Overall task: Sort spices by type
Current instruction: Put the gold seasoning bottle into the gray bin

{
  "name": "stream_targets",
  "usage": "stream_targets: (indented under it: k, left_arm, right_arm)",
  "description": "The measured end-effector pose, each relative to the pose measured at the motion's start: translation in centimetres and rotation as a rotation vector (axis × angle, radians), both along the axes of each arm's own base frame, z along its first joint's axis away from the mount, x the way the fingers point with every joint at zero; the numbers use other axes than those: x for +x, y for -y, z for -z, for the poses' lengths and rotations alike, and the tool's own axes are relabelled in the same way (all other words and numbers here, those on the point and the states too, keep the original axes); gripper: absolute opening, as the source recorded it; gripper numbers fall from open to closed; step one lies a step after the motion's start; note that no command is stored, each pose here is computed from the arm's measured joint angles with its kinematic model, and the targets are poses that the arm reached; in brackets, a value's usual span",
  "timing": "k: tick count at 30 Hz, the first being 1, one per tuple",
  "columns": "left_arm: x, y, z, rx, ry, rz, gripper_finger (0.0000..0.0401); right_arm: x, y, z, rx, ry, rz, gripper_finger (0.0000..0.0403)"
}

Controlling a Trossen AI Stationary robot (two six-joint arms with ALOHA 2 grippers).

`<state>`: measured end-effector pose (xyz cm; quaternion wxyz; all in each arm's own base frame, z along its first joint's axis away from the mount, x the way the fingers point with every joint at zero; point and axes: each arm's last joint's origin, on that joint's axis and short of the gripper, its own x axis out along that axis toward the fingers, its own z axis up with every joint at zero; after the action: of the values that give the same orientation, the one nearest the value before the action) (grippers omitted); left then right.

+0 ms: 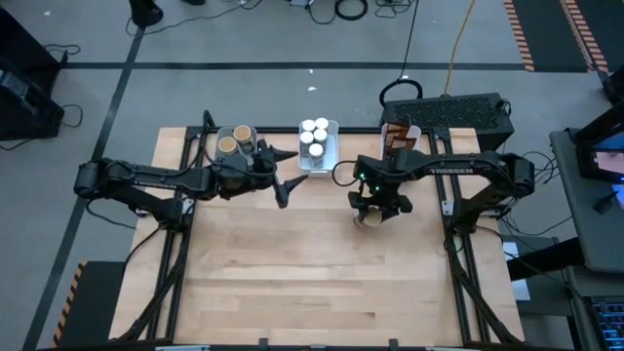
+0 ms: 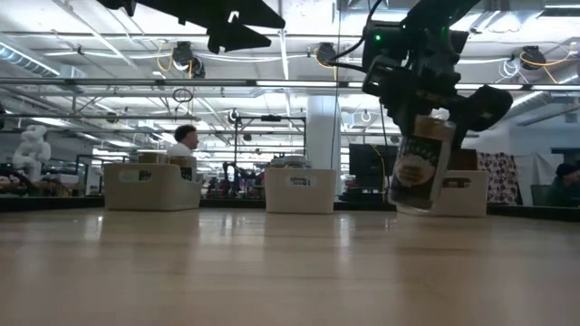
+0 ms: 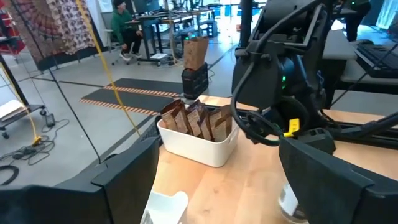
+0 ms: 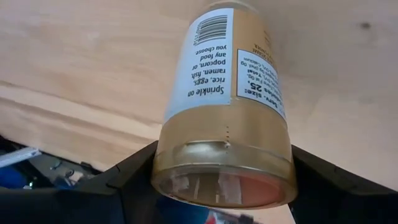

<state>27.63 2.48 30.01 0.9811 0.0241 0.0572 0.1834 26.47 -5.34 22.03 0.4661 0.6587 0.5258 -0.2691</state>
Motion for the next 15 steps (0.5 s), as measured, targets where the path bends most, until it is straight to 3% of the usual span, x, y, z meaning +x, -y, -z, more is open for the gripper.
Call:
stream_targets:
  k: [10,15]
  left_arm:
    - [0.00,0.00,-0.02,-0.001,0.004,0.002,0.0336]
    - [0.00,0.00,-0.03,-0.002,0.005,0.001,0.0336]
  right_arm:
    - [0.57,0.36,-0.04,-0.096,0.048,0.015,0.0274]
    - [0.52,0.23,0.15,-0.095,0.042,0.015,0.0280]
